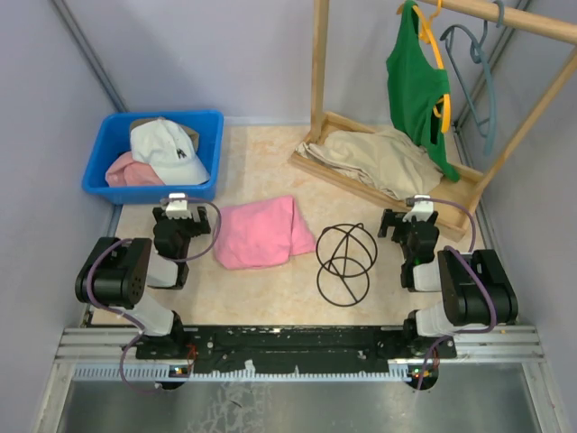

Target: Stack the hats

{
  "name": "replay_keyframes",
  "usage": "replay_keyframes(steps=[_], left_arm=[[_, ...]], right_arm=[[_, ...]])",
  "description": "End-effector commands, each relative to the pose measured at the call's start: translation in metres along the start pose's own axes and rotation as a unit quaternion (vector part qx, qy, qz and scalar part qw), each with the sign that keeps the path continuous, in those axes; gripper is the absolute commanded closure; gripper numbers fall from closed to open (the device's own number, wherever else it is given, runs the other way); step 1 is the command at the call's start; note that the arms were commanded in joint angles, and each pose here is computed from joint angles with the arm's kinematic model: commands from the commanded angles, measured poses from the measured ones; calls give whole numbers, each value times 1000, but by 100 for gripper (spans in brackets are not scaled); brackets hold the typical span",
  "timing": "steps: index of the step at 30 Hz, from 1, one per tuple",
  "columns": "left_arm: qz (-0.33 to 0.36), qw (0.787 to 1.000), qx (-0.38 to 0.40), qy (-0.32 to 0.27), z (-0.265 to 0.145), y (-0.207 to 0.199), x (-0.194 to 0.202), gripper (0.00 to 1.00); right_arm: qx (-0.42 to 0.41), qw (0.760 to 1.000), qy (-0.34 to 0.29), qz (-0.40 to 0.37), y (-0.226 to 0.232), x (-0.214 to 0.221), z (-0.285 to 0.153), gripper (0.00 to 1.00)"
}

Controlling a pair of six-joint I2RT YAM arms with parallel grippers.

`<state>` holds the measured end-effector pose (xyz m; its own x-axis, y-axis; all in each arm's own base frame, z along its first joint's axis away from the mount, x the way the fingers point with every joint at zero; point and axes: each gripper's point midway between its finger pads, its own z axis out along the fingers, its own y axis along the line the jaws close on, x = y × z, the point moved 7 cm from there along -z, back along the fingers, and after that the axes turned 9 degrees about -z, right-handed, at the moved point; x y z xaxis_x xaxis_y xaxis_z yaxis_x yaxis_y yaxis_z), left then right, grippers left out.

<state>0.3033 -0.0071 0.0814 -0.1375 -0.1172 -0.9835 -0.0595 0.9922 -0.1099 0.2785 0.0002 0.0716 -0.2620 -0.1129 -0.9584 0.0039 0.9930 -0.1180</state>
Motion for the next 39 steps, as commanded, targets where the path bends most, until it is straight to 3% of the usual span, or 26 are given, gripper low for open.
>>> replay_keyframes(steps=[1, 11, 14, 18, 24, 26, 27, 30, 32, 36, 39], left_arm=[[-3, 1000, 3, -23, 3, -2, -9, 0], [-4, 1000, 3, -31, 4, -2, -13, 0], [-14, 998, -36, -47, 0, 2, -19, 0], [-22, 996, -56, -70, -9, 1, -50, 0], [-45, 997, -33, -47, -23, -11, -102, 1], [-88, 995, -33, -25, -30, -17, -115, 11], [-106, 994, -25, -11, -33, -21, -121, 27], [-160, 984, 39, 67, -40, -47, -133, 62], [-169, 971, 104, 134, -42, -75, -136, 76], [-140, 936, 173, 272, -51, -138, -123, 82], [-137, 920, 194, 311, -53, -170, -99, 81]], right_arm=[[5, 998, -55, -6, -3, -22, 6, 1], [6, 997, -76, -7, -4, -31, 8, 1], [16, 996, -85, -3, -6, -34, 7, 1], [39, 995, -89, 5, -13, -51, 0, 1], [23, 994, -89, 52, -10, -83, -12, 1], [20, 993, -84, 75, -9, -93, -19, 1], [19, 993, -86, 83, -10, -101, -23, 1], [22, 990, -102, 100, -14, -133, -38, 3], [17, 989, -103, 108, -14, -150, -46, 6], [6, 991, -88, 99, -15, -174, -54, 2], [-3, 992, -83, 97, -14, -178, -57, 1]])
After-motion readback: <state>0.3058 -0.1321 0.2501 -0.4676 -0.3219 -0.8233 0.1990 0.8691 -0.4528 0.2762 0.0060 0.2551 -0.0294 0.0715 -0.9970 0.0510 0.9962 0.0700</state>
